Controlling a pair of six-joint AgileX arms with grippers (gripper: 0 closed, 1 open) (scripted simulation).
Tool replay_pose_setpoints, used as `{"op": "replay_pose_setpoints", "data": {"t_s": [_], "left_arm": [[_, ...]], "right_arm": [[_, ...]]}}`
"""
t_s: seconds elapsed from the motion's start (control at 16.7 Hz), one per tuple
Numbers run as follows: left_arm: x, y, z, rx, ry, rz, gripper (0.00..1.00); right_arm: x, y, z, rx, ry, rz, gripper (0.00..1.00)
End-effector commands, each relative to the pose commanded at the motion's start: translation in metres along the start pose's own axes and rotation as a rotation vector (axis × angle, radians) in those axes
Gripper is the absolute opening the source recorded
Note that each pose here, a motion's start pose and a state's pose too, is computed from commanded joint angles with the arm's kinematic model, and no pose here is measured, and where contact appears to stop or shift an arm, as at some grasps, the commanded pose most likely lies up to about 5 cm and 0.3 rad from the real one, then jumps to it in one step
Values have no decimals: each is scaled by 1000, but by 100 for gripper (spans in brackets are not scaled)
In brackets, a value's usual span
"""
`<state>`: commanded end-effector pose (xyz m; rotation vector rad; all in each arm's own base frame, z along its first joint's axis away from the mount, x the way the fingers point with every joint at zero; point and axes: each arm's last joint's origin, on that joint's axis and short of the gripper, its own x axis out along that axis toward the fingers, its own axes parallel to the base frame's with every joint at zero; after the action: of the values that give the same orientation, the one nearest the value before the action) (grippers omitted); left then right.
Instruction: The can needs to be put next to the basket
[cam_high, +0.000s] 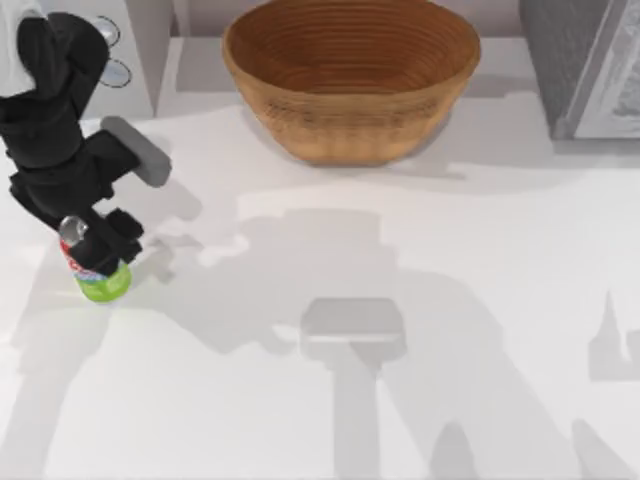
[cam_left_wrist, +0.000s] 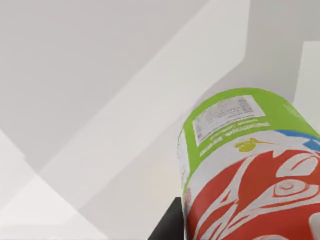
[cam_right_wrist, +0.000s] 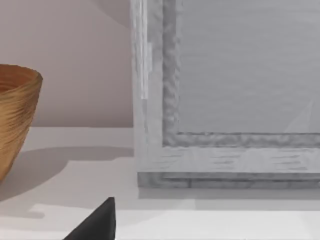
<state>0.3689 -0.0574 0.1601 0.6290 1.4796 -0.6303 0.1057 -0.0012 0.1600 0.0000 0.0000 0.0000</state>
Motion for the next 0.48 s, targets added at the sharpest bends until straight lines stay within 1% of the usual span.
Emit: {"op": "replay_pose_setpoints", "data": {"t_s": [0.3, 0.48], "left_arm": [[1, -3, 4, 2, 2, -3, 0], [9, -21, 30, -6, 23, -24, 0]], "right_arm": [[0, 0, 0, 0, 0, 0, 100], [0, 0, 0, 0, 0, 0, 100]]}}
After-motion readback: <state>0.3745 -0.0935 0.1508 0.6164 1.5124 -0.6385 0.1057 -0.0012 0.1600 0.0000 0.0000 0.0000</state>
